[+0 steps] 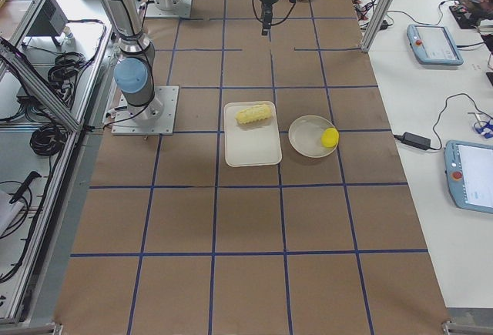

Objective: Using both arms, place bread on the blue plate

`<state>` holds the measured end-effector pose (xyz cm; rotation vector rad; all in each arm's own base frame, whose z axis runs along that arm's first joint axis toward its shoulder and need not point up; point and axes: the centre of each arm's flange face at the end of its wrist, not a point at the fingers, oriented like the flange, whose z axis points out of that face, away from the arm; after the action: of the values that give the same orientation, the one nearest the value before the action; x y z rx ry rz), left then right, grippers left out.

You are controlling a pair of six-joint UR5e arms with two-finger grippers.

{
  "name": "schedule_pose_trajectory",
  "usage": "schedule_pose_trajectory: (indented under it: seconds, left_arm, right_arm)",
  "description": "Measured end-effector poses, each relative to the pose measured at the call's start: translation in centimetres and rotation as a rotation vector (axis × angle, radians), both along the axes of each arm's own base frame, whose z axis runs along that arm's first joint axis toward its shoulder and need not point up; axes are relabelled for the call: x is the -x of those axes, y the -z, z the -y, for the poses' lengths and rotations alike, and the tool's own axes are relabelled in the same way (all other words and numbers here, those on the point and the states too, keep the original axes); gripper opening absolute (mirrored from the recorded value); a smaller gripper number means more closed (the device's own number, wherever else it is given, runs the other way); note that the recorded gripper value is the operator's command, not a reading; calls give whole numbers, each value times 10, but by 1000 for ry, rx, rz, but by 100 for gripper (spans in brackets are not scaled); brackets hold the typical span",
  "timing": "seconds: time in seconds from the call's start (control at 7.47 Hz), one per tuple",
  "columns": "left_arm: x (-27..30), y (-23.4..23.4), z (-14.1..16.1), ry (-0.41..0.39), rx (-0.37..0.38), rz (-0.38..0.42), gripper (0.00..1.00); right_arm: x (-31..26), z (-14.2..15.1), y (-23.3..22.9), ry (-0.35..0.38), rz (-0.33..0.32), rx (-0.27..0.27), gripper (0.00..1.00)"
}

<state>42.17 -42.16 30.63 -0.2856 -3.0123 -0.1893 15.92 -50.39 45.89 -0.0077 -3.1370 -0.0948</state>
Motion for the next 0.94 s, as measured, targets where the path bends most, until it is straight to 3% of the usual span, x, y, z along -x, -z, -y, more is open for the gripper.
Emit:
schedule_pose_trajectory:
  seconds: [0.54, 0.8, 0.94]
  left_arm:
    - [-6, 37, 3, -103, -37, -40, 90]
    - [-8, 48, 5, -121, -36, -50, 55]
    - [-8, 51, 5, -124, -35, -49, 45]
  right_arm:
    - [0, 0, 0, 0, 0, 0, 100]
    - [0, 0, 0, 0, 0, 0, 100]
    - [0, 0, 0, 0, 0, -1, 100]
